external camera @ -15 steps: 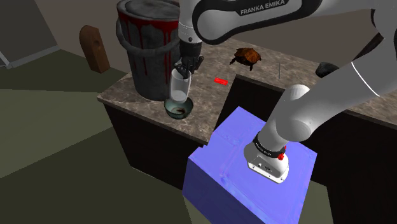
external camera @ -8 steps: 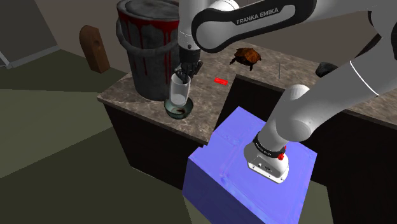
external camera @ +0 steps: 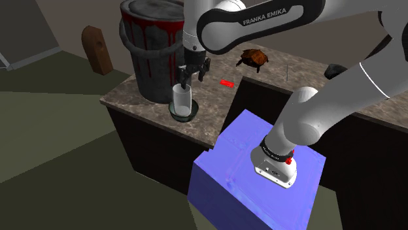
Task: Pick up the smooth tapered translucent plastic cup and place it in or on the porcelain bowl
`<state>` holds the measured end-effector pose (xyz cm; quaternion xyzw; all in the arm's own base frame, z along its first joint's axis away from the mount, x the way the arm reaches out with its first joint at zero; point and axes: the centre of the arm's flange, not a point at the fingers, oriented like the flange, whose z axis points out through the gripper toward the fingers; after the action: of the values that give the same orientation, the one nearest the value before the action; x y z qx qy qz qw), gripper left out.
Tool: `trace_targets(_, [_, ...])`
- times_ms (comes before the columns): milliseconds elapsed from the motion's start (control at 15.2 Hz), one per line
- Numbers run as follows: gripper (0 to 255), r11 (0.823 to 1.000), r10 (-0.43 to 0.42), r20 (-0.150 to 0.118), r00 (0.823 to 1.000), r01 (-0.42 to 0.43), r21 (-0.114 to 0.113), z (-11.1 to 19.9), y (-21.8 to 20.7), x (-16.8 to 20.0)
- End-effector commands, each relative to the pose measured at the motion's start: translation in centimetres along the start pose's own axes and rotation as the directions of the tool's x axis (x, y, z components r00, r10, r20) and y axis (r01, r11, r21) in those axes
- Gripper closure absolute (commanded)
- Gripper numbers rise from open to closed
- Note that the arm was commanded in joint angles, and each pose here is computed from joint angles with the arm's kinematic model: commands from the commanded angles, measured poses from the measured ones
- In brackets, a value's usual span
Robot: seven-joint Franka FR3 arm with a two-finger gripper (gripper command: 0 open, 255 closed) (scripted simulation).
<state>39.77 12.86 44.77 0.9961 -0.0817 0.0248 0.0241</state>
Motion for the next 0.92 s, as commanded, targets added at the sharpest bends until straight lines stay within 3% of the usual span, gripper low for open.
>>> trace_targets(0, [0, 1.000, 0.000, 0.000, 1.000, 0.000, 0.000, 0.0, 0.0, 0.0])
trace_targets(66, [0, 1.000, 0.000, 0.000, 1.000, 0.000, 0.000, 0.0, 0.0, 0.0])
trace_targets(330, [0, 1.000, 0.000, 0.000, 1.000, 0.000, 0.000, -5.0, 0.0, 0.0])
trace_targets(858, [0, 1.000, 0.000, 0.000, 1.000, 0.000, 0.000, -5.0, 0.0, 0.0])
